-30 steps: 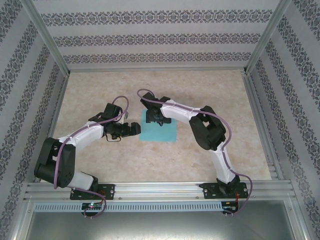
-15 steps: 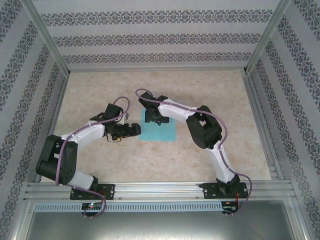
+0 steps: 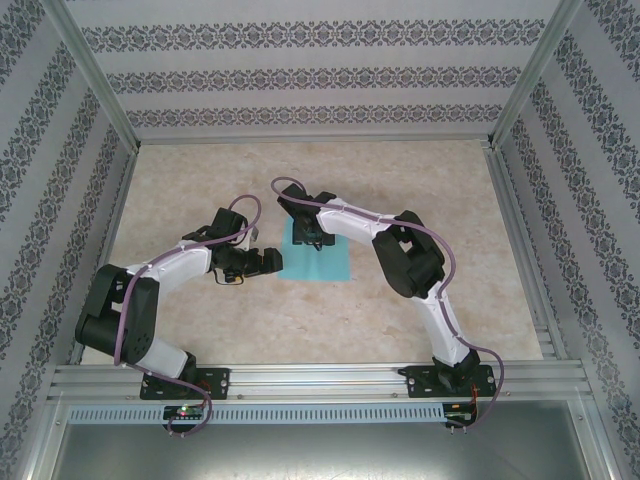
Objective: Fold a paper plane with a square sheet of paper (pick it up from the middle)
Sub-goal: Fold the square sheet of paper in half at the center of the table.
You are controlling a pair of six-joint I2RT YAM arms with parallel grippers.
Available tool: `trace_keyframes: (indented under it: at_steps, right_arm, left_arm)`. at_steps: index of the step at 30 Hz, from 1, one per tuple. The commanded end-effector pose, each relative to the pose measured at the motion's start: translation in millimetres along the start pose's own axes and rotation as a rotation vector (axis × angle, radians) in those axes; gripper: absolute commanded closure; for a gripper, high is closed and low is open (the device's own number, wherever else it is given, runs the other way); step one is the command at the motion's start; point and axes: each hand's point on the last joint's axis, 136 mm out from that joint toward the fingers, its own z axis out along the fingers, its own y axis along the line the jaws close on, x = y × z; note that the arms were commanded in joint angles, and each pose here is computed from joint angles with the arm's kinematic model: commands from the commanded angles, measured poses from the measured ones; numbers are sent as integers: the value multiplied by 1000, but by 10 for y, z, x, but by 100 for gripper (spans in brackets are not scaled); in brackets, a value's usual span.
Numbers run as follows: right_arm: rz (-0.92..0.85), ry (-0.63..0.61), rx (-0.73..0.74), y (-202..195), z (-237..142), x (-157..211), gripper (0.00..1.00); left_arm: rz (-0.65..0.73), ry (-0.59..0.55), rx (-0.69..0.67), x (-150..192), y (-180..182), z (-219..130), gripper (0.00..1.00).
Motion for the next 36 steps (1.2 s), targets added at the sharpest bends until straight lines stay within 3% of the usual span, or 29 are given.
trace_keyframes:
  at_steps: [1,15,26,33,36]
  right_arm:
    - [-8,23,19,-79,49,113,42]
    - [-15,-64,-117,167,-380,-71,75]
    - [16,-87,-512,738,-1139,-160,81]
    - [68,-66,-849,925,-1602,-119,81]
    - [71,-32,-893,872,-1545,-24,81]
  left_arm:
    - [25,-36,30,-152,-76,-45,0]
    - [10,-71,29,-162,-123,-217,0]
    - [-50,-210,38,-259,-131,-839,0]
    - [-54,-281,161,-306,-376,-1266,0]
    - [-59,-277,237,-335,-512,-1295,0]
